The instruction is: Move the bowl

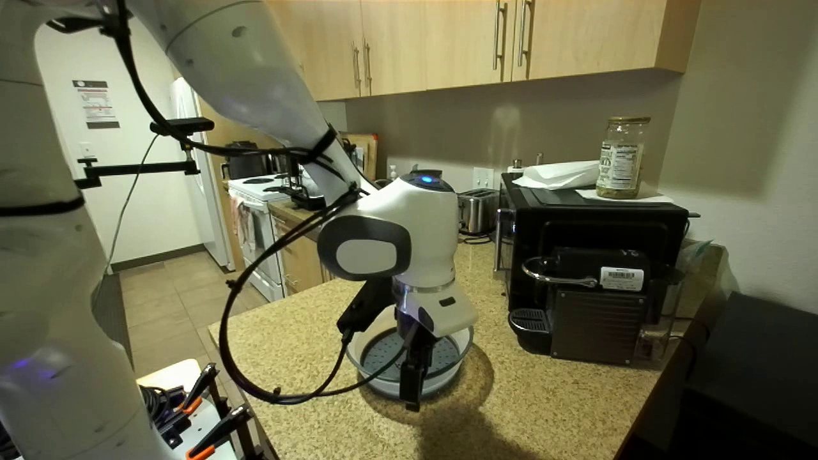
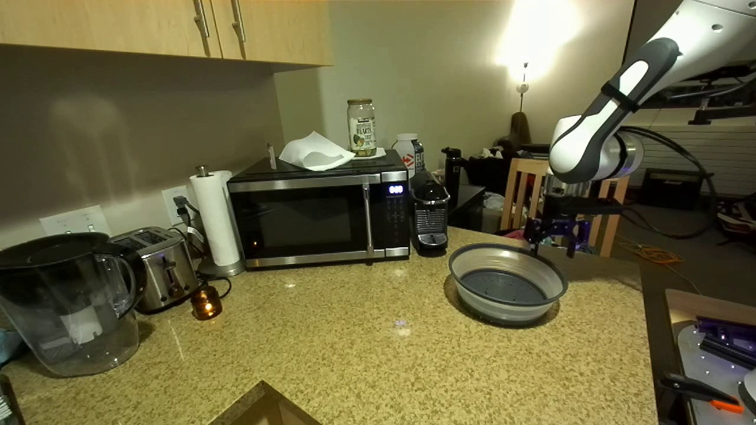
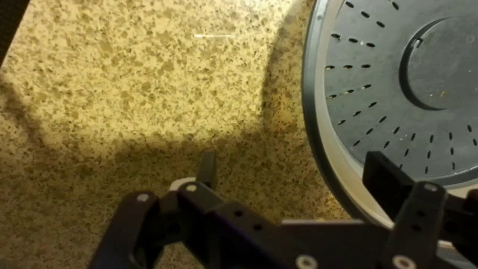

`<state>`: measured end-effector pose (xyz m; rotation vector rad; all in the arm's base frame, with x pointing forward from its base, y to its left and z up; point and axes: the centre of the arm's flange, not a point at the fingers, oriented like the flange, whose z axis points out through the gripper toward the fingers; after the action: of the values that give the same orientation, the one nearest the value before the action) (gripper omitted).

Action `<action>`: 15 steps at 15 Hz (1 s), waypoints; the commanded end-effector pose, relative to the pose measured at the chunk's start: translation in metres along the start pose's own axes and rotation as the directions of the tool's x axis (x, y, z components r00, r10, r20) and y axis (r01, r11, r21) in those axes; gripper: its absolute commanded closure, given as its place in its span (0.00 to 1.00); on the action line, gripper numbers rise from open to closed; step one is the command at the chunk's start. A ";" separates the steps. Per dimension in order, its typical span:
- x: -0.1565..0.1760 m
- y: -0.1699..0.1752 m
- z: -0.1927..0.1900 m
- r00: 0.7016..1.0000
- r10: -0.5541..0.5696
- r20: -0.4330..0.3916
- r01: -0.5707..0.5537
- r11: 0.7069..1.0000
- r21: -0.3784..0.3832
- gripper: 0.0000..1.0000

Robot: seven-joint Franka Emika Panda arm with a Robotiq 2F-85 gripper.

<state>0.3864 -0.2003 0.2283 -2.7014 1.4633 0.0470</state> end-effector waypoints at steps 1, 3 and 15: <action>-0.007 0.000 -0.030 0.999 -0.048 -0.002 0.048 0.999 0.018 0.00; -0.008 -0.002 -0.045 0.997 -0.070 -0.006 0.071 0.997 0.043 0.00; -0.063 -0.032 -0.086 0.917 -0.390 0.080 0.381 0.918 0.107 0.00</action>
<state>0.3916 -0.1504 0.3156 -2.8067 0.9894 0.0583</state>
